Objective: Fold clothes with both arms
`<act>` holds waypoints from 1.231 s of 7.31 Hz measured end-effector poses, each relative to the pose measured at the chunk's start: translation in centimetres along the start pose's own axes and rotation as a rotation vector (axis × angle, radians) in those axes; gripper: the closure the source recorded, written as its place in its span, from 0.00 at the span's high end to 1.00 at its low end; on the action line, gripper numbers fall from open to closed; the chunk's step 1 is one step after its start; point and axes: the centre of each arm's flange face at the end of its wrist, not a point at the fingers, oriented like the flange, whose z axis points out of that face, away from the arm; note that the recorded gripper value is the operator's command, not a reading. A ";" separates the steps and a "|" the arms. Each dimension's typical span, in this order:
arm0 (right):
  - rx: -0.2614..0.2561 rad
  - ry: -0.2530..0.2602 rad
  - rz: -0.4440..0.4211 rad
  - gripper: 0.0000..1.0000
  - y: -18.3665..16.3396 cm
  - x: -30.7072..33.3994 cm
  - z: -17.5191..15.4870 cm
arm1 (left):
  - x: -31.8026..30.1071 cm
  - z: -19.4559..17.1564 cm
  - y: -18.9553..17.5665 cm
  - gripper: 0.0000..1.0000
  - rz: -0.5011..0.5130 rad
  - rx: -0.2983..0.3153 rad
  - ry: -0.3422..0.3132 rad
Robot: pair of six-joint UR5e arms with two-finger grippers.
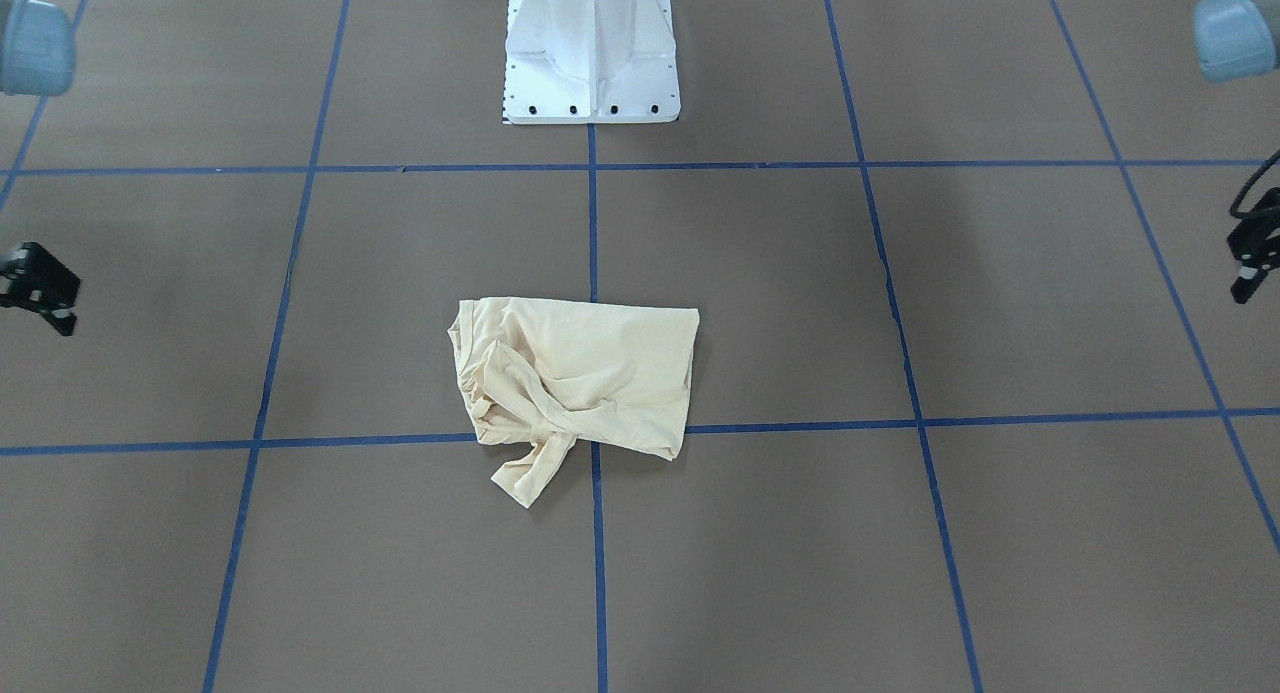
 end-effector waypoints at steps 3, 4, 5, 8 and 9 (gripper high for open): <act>-0.065 0.018 -0.024 1.00 11.6 18.7 -0.5 | -7.8 -0.6 6.1 1.00 -0.067 -0.086 -0.053; -0.087 0.014 0.020 1.00 15.4 21.8 0.0 | -9.2 -0.3 7.3 1.00 -0.106 -0.146 -0.059; -0.105 0.012 0.063 1.00 18.0 23.6 0.5 | -10.0 -0.3 8.4 1.00 -0.132 -0.188 -0.042; -0.128 -0.062 0.131 1.00 19.5 25.2 2.5 | -10.4 0.7 14.2 1.00 -0.237 -0.251 0.149; -0.120 -0.092 0.126 1.00 19.1 25.0 2.5 | -10.4 1.1 16.1 1.00 -0.258 -0.267 0.169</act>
